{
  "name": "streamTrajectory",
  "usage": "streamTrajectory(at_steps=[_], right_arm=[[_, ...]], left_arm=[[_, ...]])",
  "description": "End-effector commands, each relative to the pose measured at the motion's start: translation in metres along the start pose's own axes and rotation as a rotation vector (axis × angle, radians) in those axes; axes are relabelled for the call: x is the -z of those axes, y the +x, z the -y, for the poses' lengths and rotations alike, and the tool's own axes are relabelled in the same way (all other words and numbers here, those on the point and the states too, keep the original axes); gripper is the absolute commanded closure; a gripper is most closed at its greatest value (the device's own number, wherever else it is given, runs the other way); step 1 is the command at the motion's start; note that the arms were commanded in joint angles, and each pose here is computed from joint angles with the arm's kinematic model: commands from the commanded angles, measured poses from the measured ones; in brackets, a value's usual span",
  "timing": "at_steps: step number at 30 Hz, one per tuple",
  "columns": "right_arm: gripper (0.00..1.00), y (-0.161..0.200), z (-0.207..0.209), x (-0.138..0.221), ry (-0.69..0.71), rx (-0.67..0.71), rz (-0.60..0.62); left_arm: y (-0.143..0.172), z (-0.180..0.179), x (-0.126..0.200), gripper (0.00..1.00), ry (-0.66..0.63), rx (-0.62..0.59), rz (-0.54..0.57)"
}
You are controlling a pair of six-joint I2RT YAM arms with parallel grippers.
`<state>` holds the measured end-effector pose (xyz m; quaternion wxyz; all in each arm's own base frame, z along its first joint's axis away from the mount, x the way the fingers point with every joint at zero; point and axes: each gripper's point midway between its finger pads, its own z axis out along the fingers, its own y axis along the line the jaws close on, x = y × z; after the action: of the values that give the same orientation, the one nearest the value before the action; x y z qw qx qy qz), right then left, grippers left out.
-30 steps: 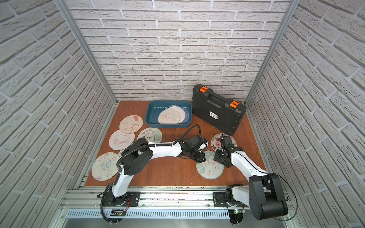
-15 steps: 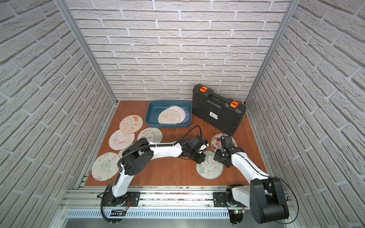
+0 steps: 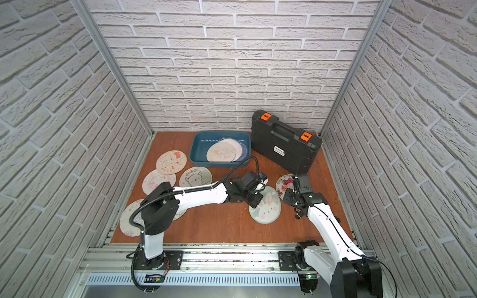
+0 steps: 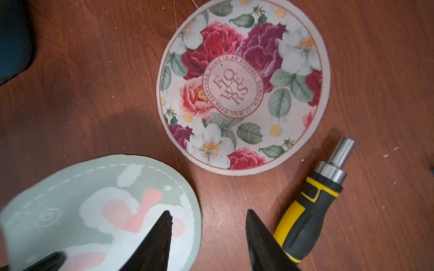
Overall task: Put the coasters into the storage box
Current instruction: Pick up the coaster from the center of the board, then place the coaster in the storage box.
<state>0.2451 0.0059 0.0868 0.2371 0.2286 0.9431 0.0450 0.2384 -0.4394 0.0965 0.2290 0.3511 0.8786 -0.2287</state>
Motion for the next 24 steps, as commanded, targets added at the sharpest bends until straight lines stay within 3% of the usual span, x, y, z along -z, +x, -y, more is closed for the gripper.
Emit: streamTrajectory(at_steps=[1,9,15,24], right_arm=[[0.48,-0.005,0.005,0.0,0.035,0.019,0.01],[0.48,-0.016,-0.002,-0.008,0.026,0.019,0.022],[0.48,-0.029,-0.005,-0.005,0.037,0.044,0.051],[0.48,-0.04,-0.017,-0.007,0.009,0.055,0.052]], left_arm=[[-0.015,-0.02,0.027,1.0,-0.056,-0.005,0.063],[-0.043,-0.051,0.074,1.0,-0.115,0.028,0.166],[-0.082,-0.075,0.108,1.0,-0.089,0.092,0.292],[-0.131,-0.148,0.14,1.0,-0.187,0.151,0.41]])
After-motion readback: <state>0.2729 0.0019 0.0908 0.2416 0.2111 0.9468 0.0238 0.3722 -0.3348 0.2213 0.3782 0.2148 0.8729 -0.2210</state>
